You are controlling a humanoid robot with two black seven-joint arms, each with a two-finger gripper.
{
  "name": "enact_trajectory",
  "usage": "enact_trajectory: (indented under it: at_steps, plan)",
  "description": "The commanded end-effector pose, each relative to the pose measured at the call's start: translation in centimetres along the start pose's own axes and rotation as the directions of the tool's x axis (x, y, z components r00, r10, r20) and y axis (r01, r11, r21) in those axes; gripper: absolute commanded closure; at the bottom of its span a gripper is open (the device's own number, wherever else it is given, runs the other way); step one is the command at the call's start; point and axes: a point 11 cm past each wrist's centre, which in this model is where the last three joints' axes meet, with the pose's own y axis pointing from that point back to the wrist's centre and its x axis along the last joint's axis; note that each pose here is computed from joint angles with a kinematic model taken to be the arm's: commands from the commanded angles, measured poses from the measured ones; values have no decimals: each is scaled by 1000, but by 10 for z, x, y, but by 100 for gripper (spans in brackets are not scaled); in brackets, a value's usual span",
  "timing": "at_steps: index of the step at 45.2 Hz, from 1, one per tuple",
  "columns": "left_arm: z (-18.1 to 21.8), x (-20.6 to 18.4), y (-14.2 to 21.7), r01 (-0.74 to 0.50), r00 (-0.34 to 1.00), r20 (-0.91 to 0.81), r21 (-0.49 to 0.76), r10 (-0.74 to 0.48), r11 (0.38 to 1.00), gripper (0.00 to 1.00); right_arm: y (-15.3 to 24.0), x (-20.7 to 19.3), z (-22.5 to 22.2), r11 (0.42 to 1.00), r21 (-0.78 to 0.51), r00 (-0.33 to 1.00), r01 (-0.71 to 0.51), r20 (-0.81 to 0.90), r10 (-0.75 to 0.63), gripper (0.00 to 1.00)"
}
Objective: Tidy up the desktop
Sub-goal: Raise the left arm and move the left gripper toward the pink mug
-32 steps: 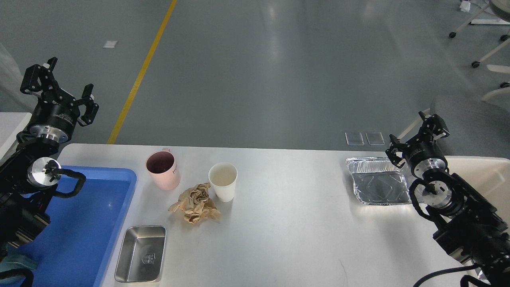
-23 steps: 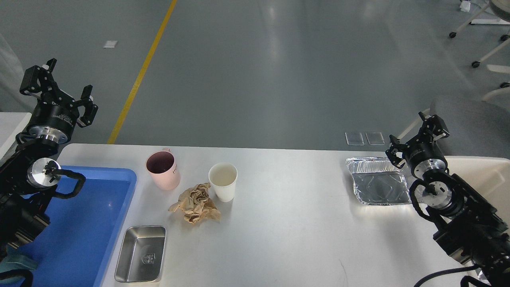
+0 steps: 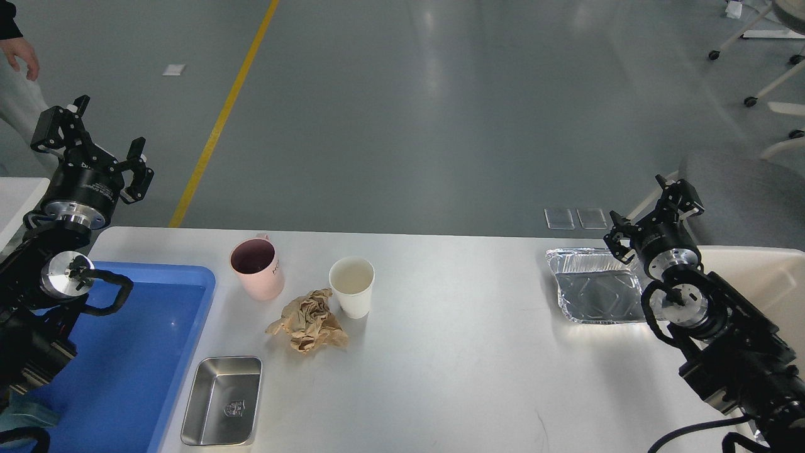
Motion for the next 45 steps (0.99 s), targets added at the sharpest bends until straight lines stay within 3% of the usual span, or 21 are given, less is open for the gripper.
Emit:
enact_trajectory:
  at_steps: [1,13,19,39,45]
  plan:
    - [-2,-2,0,-1,1000,-10,-4,1,1000,3,-1,-1,-1,1000,2,1000,0,-1,0,0]
    - [-8,16,16,-15,1000,19,27,15,1000,3,-1,-1,0,1000,1,1000,1,-1,-1,0]
    - [8,30,20,-16,997,78,29,13,999,3,0,-1,1,1000,-2,1000,1,1,-1,0]
    - [42,73,49,-21,839,538,173,-76,985,3,0,-9,13,1000,-17,1000,15,20,-15,0]
    - [57,86,61,-15,808,580,187,-98,982,4,1,-12,18,1000,-24,999,20,26,-19,0]
